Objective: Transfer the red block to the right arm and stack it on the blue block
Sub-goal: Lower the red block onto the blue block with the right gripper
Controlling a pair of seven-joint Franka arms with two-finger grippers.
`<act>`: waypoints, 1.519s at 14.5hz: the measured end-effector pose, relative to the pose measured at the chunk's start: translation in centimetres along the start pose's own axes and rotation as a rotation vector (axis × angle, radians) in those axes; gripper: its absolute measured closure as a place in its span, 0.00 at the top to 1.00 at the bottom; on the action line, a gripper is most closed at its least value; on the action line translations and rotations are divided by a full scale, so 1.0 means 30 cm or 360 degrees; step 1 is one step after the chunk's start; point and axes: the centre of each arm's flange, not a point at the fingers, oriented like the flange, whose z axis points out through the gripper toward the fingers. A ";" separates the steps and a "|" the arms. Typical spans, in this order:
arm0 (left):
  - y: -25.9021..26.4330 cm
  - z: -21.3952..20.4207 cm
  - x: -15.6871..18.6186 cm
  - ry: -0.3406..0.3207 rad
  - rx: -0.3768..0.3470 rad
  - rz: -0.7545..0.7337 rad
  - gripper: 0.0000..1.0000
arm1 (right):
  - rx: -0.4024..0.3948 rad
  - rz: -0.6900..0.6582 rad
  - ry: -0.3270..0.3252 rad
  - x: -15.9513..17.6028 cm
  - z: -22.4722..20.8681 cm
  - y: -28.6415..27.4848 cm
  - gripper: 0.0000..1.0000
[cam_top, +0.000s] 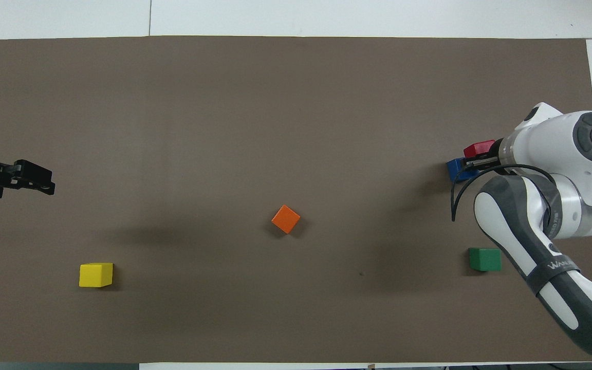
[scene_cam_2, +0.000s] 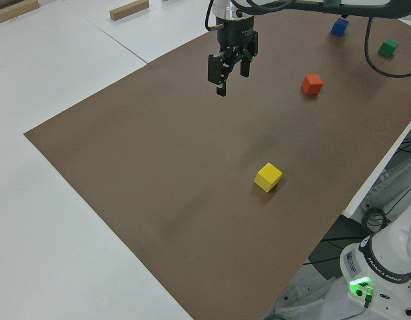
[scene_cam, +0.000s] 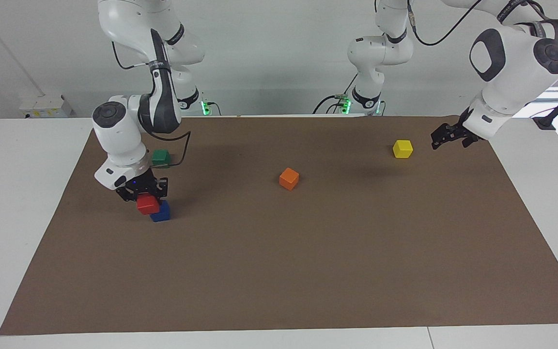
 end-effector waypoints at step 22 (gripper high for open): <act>0.032 -0.095 -0.038 0.0096 0.0004 0.0029 1.00 | 0.0002 0.0018 0.0056 0.021 0.044 -0.031 0.56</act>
